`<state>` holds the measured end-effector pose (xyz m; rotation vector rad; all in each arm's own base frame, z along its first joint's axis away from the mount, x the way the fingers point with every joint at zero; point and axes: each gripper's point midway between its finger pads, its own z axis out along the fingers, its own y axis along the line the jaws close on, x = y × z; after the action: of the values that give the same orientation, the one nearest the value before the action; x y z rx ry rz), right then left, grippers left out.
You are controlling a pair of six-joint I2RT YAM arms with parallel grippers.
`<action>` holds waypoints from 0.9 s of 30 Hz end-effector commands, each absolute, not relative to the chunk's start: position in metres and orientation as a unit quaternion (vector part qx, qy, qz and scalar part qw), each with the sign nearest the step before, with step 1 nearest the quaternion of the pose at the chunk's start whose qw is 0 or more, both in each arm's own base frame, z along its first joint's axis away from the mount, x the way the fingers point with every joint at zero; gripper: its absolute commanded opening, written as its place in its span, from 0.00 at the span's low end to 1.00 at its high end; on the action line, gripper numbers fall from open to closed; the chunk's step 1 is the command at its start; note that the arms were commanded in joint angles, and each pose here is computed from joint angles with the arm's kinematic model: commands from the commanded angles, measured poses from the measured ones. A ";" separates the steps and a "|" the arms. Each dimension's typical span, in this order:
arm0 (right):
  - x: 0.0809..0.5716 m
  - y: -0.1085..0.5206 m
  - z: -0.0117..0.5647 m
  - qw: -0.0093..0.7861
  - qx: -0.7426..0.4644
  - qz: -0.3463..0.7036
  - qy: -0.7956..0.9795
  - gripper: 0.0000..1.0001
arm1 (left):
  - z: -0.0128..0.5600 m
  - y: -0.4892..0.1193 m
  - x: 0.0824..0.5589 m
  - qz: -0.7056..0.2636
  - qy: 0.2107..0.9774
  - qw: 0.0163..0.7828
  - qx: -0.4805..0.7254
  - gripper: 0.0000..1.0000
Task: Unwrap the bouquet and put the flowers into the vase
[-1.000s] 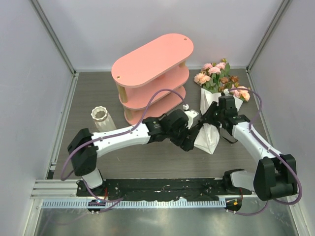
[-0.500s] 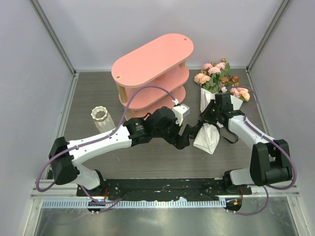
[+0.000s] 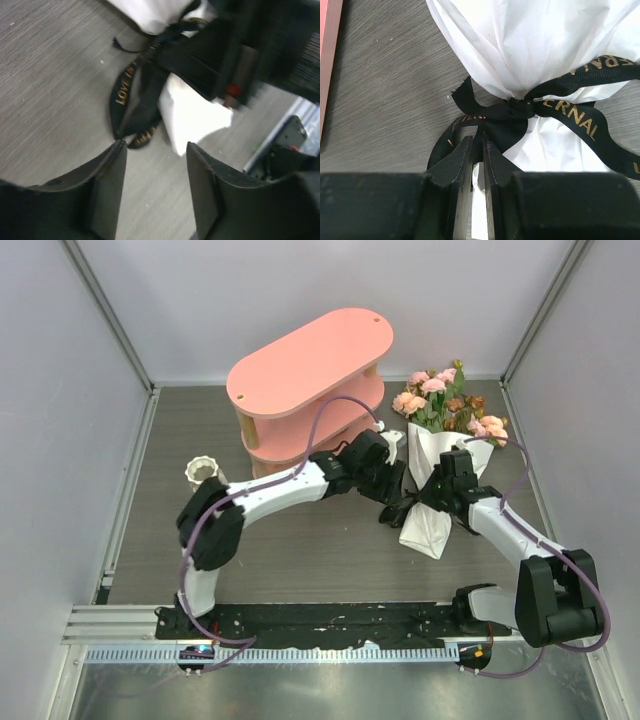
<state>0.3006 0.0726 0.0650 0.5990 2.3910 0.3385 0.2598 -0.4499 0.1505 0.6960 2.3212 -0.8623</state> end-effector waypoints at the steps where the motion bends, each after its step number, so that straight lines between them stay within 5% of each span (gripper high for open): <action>1: 0.292 0.067 0.062 0.324 0.225 0.116 0.912 0.20 | 0.124 -0.478 0.298 -0.352 0.866 0.263 0.238 0.49; 11: 0.278 0.064 0.052 0.317 0.226 0.111 0.915 0.20 | 0.082 -0.507 0.339 -0.339 0.877 0.257 0.224 0.47; 16: 0.276 0.064 0.050 0.314 0.227 0.110 0.915 0.20 | 0.066 -0.519 0.334 -0.362 0.870 0.236 0.235 0.33; 27: 0.278 0.065 0.053 0.316 0.224 0.112 0.915 0.20 | 0.037 -0.520 0.328 -0.358 0.875 0.212 0.247 0.40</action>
<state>0.2844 0.0689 0.0552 0.6026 2.3933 0.3301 0.3242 -0.5122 0.0368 0.6783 2.4504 -0.9601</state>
